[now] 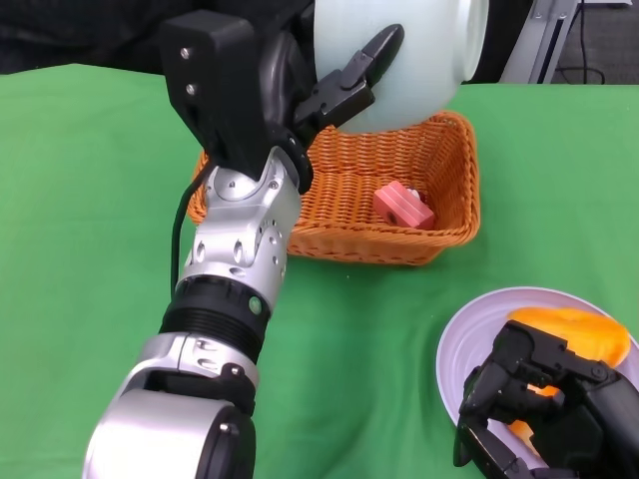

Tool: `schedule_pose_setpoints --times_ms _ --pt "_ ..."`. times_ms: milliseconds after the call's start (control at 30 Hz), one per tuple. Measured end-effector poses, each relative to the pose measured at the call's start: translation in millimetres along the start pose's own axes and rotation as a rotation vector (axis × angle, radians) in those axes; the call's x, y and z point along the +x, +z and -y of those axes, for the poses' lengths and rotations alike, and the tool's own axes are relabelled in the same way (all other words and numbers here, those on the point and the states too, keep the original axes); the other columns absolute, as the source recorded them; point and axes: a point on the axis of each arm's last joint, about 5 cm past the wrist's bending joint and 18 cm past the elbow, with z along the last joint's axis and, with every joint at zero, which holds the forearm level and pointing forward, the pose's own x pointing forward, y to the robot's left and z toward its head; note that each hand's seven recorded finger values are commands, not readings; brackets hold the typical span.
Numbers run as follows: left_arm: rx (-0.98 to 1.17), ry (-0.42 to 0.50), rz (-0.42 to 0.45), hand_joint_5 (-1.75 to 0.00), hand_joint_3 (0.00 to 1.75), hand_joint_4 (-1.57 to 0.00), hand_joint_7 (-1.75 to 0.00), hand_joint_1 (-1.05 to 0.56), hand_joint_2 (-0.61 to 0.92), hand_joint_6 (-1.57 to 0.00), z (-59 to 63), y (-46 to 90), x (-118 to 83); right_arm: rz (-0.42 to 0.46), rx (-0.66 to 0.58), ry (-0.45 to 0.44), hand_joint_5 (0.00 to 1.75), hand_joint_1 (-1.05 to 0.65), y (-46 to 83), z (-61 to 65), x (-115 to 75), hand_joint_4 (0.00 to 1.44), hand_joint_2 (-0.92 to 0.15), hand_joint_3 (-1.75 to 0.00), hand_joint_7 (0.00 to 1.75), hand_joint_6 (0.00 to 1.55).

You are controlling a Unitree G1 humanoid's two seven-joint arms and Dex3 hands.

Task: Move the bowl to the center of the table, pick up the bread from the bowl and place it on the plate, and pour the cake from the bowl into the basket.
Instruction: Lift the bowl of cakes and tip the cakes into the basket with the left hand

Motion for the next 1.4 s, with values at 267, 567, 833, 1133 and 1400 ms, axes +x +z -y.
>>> schedule_pose_setpoints --times_ms 267,567,833,1133,1400 --pt "-0.103 0.069 -0.056 -1.74 0.85 -0.75 -1.61 -0.18 0.71 -0.67 -1.0 5.9 1.1 0.001 0.005 -0.002 1.65 -0.16 0.0 0.1 -0.1 0.69 -0.46 -1.03 1.48 0.57" --pt "-0.212 0.122 -0.103 -1.75 0.91 -0.73 -1.58 -0.13 0.71 -0.64 -0.6 13.6 1.0 0.003 0.005 -0.002 1.65 -0.12 0.1 0.3 0.1 0.69 -0.47 -1.02 1.47 0.57" --pt "-0.292 0.142 -0.138 -1.75 0.84 -0.75 -1.64 -0.12 0.77 -0.63 0.3 19.0 0.1 -0.003 -0.011 -0.007 1.64 -0.14 0.2 0.2 0.2 0.69 -0.47 -1.02 1.47 0.57" --pt "-0.371 0.168 -0.164 -1.75 0.62 -0.77 -1.69 -0.15 0.89 -0.61 2.5 27.2 -0.9 -0.001 -0.012 -0.007 1.63 -0.14 0.3 0.2 0.7 0.69 -0.46 -1.02 1.46 0.57" --pt "-0.436 0.198 -0.202 -1.75 0.67 -0.79 -1.68 -0.14 0.88 -0.64 3.3 30.7 -1.5 0.001 -0.014 -0.006 1.63 -0.15 0.5 0.5 1.0 0.69 -0.47 -1.00 1.45 0.58"
